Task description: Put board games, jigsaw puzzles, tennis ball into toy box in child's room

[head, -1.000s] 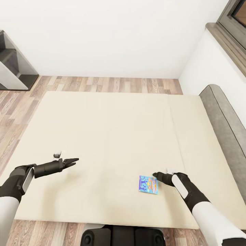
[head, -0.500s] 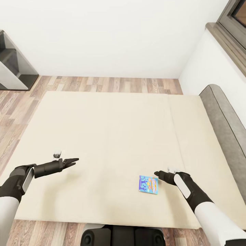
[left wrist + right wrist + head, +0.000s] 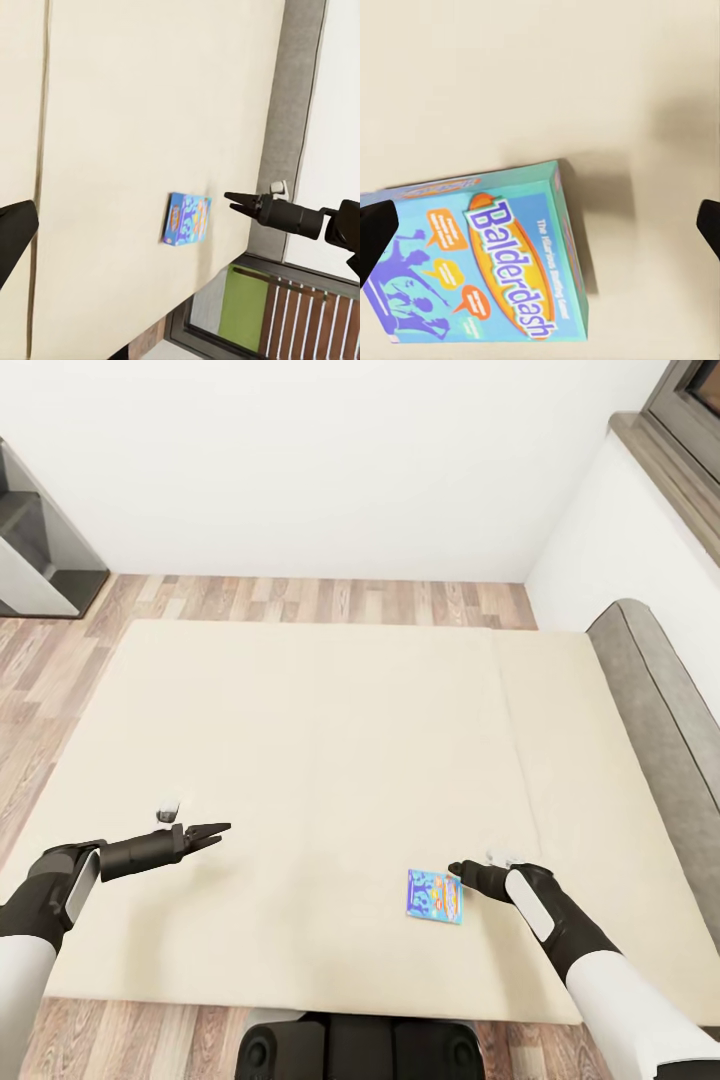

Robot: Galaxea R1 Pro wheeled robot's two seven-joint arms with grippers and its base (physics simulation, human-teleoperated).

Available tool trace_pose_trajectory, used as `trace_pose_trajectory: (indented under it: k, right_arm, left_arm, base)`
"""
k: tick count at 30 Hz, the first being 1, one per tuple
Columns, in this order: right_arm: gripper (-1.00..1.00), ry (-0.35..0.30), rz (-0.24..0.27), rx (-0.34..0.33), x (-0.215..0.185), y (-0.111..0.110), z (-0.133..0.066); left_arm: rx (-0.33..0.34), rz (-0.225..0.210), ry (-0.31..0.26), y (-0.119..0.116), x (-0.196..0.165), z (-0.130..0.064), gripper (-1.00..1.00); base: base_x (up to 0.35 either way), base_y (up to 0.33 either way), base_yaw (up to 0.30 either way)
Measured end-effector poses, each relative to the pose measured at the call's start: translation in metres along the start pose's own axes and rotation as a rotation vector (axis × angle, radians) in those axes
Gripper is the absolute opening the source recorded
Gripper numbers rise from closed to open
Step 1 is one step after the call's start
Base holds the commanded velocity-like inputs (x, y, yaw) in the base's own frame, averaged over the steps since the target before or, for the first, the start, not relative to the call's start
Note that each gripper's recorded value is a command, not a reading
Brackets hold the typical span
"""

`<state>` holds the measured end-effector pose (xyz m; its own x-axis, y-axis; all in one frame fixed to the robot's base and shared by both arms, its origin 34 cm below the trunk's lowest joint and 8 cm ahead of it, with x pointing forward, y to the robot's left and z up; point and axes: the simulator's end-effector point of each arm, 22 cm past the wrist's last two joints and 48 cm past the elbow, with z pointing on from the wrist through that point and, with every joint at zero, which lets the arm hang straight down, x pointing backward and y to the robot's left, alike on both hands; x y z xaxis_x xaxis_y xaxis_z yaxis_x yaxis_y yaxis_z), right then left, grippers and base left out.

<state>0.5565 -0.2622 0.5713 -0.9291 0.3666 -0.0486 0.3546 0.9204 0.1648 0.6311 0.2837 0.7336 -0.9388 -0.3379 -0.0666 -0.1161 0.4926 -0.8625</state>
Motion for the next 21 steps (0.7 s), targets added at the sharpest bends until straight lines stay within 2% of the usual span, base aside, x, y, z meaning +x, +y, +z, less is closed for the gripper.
trace_pose_trajectory:
  k: [15,19,21]
  right_arm:
    - [1.00,0.026,-0.004,0.009,0.012,-0.004,0.010]
    - [1.00,0.032,-0.003,0.012,0.015,-0.006,0.012]
    - [1.00,0.034,-0.003,0.015,0.016,-0.008,0.013]
  left_arm:
    - [0.000,-0.016,0.013,0.009,0.007,0.004,1.00]
    - [0.038,0.006,0.011,-0.002,0.002,0.002,1.00]
    - [0.108,0.049,0.006,-0.025,-0.007,-0.002,1.00]
  base:
    - [0.000,0.000,0.000]
    - [0.000,0.000,0.000]
    - [0.000,0.000,0.000]
